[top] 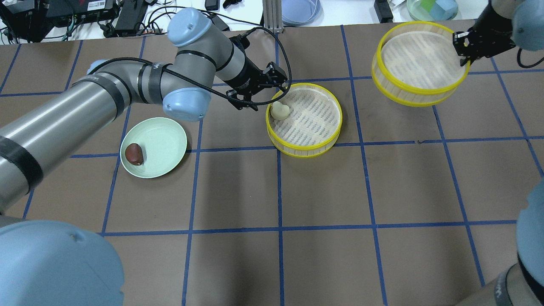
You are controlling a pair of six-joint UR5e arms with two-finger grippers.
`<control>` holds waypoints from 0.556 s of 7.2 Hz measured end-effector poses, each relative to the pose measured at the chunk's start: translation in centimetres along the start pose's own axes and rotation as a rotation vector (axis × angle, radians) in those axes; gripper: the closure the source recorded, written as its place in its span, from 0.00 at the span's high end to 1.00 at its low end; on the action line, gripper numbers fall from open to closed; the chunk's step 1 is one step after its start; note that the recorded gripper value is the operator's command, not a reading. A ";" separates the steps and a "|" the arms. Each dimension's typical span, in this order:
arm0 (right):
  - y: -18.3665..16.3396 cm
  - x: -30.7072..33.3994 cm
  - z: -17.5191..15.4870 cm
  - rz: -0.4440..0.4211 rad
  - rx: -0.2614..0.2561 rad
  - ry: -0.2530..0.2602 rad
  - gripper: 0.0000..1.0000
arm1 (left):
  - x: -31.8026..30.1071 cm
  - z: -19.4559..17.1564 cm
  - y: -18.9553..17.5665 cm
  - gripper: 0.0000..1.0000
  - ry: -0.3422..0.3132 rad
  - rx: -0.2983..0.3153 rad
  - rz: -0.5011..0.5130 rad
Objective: Stack buns with steamer
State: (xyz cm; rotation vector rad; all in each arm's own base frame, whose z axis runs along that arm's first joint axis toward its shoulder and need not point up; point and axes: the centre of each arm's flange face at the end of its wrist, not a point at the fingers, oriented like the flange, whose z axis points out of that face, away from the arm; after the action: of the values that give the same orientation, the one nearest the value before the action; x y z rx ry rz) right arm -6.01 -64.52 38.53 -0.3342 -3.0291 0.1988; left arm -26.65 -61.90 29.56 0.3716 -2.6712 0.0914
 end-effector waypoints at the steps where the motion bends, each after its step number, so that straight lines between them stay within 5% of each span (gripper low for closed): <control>1: 1.4 -3.8 -1.5 0.020 -0.001 0.010 0.00 | -2.1 -3.1 -1.8 1.00 -0.057 0.052 0.030; 4: 5.6 -17.5 -2.5 0.092 0.000 -0.019 0.00 | -10.7 -10.6 -5.2 1.00 -0.269 0.072 0.098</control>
State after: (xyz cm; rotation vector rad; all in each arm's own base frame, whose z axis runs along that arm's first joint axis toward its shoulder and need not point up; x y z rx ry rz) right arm 12.47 -62.67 38.91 -0.4748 -3.0349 0.2100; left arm -11.51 -62.98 34.50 0.2932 -2.9587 0.1795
